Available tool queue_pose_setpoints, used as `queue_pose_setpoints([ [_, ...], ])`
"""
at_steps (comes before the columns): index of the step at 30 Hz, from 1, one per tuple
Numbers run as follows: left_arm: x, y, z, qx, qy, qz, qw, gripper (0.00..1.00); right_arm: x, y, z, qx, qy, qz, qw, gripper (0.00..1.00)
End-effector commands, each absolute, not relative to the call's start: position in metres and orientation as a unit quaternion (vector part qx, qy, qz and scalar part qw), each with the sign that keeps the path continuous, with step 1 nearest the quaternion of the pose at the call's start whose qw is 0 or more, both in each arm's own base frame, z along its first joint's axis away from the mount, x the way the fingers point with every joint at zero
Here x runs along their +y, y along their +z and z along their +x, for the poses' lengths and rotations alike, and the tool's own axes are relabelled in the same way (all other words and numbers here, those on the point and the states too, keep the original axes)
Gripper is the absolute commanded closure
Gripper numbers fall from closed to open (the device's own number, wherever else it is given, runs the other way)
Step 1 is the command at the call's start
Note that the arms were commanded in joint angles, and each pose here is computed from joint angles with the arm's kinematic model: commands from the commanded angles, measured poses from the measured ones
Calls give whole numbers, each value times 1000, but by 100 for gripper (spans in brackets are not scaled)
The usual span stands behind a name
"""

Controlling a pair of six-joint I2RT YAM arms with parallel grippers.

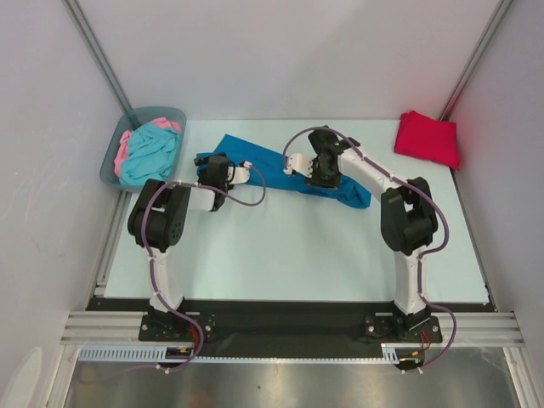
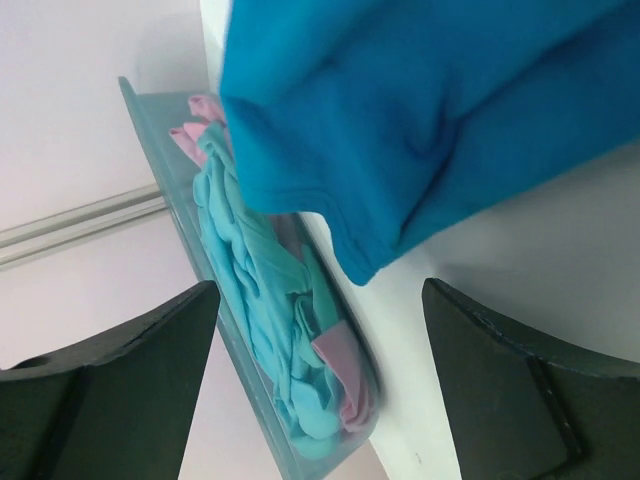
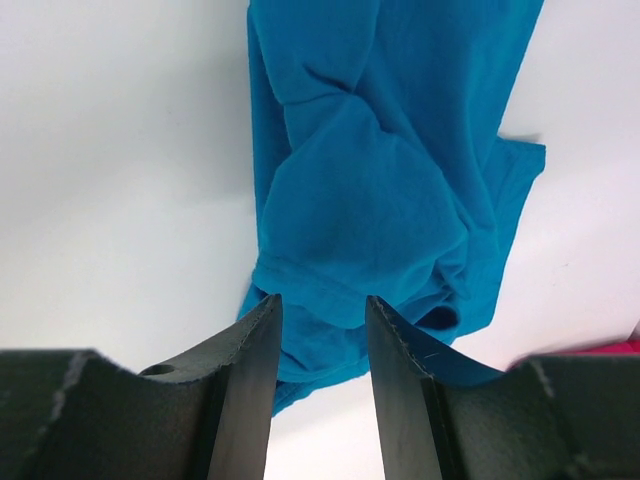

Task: Fold and stack the t-shirts
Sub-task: Flatten the tshirt out

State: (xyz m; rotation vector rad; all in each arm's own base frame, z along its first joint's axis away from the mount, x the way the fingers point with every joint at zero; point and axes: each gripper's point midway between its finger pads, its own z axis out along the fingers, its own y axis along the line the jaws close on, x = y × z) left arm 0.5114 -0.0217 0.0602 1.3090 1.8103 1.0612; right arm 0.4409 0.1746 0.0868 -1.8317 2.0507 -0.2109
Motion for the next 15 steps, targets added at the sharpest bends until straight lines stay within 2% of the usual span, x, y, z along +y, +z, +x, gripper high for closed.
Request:
queue_pose_setpoints([
  [1,-14,94,522,669,421,492,364,11,186,101,451,725,-86,-649,214,56],
  [15,-6,97,546,655,426,500,373,11,192,103,449,724,-93,-649,212,55],
])
